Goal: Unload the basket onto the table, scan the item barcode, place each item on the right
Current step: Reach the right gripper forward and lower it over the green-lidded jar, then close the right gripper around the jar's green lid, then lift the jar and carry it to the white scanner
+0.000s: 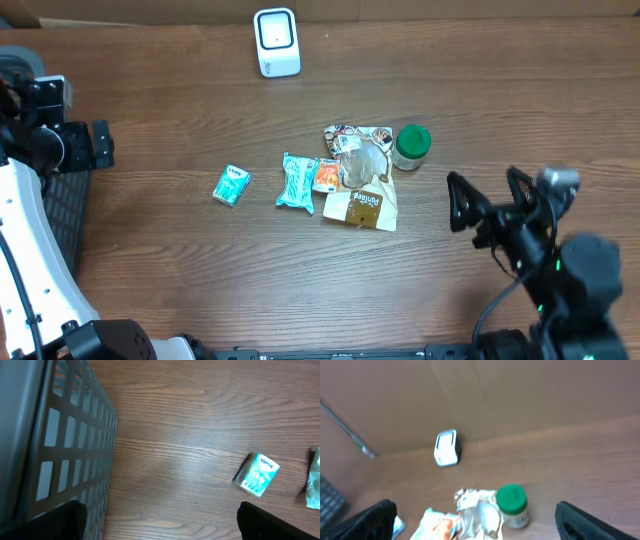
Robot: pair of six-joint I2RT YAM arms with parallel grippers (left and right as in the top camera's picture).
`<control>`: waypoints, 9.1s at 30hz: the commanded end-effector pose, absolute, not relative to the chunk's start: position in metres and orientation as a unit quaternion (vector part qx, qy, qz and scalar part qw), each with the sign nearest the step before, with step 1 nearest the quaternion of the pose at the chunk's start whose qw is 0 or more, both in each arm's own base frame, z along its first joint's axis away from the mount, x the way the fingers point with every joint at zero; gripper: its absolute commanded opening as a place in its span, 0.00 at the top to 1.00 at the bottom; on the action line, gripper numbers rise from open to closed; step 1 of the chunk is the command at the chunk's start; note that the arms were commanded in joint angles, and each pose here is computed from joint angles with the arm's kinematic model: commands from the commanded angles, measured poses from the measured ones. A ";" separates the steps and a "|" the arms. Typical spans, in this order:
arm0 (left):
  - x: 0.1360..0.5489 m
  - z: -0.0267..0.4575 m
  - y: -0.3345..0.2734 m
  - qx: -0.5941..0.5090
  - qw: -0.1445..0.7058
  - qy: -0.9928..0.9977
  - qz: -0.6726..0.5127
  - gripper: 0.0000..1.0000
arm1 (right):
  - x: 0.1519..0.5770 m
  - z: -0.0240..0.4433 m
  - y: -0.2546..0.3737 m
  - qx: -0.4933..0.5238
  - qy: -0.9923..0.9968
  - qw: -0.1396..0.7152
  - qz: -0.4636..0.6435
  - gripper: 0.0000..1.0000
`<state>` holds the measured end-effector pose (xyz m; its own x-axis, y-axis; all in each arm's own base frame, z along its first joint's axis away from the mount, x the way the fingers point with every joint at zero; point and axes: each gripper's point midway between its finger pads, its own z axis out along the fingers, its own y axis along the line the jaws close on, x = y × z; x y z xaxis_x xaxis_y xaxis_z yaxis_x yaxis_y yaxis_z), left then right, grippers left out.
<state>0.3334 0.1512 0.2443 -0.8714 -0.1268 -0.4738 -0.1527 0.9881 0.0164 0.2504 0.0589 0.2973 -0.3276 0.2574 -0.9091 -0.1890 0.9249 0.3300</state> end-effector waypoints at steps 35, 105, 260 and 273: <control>0.332 0.247 0.152 -0.080 0.248 0.965 0.022 0.00 | 0.447 0.166 0.085 -0.156 0.948 0.262 0.090 0.00; 0.332 0.246 0.152 -0.080 0.248 0.965 0.022 0.00 | 0.406 0.130 0.090 0.049 0.995 0.077 0.040 0.15; 0.332 0.246 0.152 -0.080 0.247 0.965 0.022 0.00 | 0.563 0.291 0.305 -0.224 0.807 0.547 0.021 0.71; 0.332 0.247 0.152 -0.080 0.248 0.965 0.022 0.00 | 0.635 0.238 0.338 -0.320 0.685 0.652 -0.062 0.70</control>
